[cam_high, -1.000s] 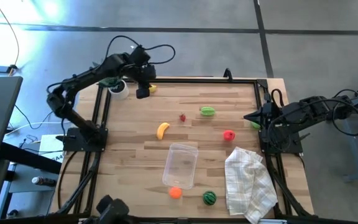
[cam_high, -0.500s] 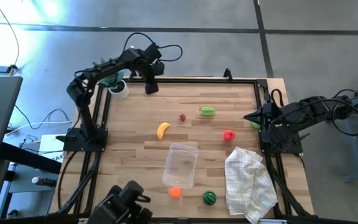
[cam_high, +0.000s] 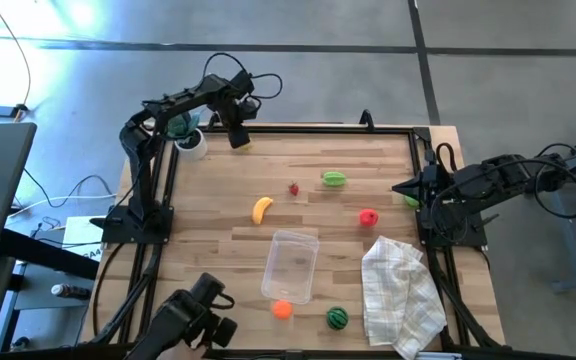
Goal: Pick and placing Produce into tupperware
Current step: Put the lemon into the transparent bin
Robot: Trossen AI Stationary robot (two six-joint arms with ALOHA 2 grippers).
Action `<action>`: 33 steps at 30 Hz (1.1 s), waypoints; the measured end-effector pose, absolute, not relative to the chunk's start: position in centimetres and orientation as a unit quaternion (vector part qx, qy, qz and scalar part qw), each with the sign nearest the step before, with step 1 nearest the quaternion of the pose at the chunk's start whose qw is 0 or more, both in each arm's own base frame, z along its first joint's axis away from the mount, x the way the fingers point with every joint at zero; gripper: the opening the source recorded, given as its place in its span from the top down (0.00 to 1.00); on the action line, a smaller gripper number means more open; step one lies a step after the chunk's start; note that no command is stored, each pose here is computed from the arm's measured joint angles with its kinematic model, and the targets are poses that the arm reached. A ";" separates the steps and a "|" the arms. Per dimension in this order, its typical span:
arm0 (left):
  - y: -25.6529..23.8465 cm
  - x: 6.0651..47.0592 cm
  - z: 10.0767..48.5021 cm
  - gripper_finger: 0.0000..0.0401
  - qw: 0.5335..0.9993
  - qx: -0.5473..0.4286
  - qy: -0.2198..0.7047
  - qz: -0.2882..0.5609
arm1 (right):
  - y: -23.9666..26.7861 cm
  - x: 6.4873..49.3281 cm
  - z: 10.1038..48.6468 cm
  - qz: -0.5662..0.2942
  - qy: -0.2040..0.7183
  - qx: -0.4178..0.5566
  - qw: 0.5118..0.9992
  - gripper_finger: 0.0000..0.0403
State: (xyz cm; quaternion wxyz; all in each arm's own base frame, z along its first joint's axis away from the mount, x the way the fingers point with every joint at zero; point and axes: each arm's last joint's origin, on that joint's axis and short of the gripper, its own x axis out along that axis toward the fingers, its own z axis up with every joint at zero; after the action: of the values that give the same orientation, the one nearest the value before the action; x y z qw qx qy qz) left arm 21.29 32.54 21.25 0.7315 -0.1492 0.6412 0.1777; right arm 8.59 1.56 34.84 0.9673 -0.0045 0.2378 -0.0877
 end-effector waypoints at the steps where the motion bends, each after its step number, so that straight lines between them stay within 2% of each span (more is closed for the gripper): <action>1: 32.7 21.4 20.9 0.64 0.730 -0.147 0.644 0.174 | 1.6 8.6 34.8 -0.088 0.238 -0.004 0.967 1.00; 10: 33.4 21.9 18.6 0.64 0.725 -0.156 0.650 0.169 | 1.6 8.6 34.8 -0.088 0.238 -0.005 0.967 1.00; 23: 33.9 22.4 17.9 0.64 0.742 -0.155 0.630 0.167 | 1.6 8.6 34.8 -0.087 0.238 -0.004 0.967 1.00; 33: 33.7 22.2 16.8 0.64 0.720 -0.176 0.653 0.156 | 1.6 8.6 34.8 -0.087 0.238 -0.004 0.967 1.00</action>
State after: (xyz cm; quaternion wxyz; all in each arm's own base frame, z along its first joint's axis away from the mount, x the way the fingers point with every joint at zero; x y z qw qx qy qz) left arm 22.21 33.73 16.80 0.7199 -0.1757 0.6530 0.1564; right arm 8.60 1.57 34.84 0.9673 -0.0043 0.2382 -0.0868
